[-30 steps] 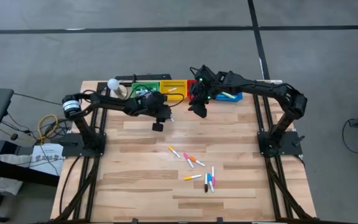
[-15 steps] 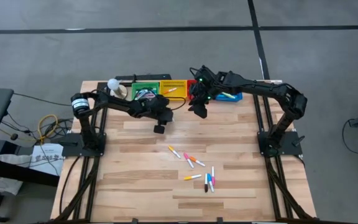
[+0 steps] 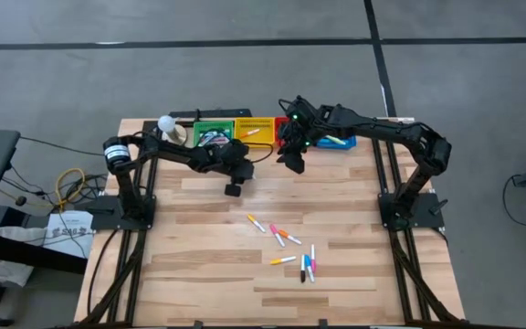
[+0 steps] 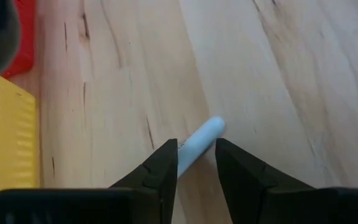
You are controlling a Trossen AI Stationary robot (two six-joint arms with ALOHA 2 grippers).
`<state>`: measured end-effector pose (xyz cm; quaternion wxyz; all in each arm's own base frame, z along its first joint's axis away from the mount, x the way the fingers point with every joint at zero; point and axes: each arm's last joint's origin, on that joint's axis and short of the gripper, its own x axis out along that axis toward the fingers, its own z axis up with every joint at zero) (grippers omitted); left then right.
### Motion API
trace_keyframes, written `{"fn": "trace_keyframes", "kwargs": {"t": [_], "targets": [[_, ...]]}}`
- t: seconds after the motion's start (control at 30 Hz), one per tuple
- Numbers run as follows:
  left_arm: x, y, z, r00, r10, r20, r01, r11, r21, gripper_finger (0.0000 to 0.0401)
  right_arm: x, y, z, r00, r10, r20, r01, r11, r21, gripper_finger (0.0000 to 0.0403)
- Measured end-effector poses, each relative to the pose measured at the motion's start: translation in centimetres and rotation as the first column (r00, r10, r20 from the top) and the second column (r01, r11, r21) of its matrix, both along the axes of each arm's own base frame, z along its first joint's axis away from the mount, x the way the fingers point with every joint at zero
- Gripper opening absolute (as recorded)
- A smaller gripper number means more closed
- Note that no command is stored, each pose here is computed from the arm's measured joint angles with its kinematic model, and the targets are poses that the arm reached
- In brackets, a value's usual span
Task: Pick & Place Markers
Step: Put the violet highlighter pen into the yellow basket
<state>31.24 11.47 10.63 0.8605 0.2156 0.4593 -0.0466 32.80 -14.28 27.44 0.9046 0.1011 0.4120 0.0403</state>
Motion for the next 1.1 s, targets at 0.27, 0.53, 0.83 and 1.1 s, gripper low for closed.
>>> {"fn": "trace_keyframes", "kwargs": {"t": [0.27, 0.53, 0.83, 1.1], "targets": [[0.0, -1.1, -0.3, 0.998, -0.025, -0.054, 0.027, 0.999, 0.022, 0.0108, 0.0, 0.0, 0.0, 1.000, 0.000, 0.001, 0.000, 1.000, 0.000, 0.0143], [0.4, -3.3, -0.2, 0.994, -0.083, -0.074, 0.085, 0.996, 0.031, 0.0099, 0.0, 0.0, 0.0, 1.000, 0.003, 0.002, -0.003, 1.000, 0.004, 0.0137], [0.5, -4.2, -0.1, 0.970, -0.215, -0.117, 0.229, 0.965, 0.129, 0.0081, 0.0, 0.0, 0.0, 1.000, 0.004, 0.002, -0.004, 1.000, 0.006, 0.0137], [0.8, -4.3, 0.0, 0.966, -0.231, -0.116, 0.251, 0.946, 0.205, 0.0083, 0.0, 0.0, 0.0, 1.000, 0.004, 0.002, -0.004, 1.000, 0.006, 0.0135]]}}
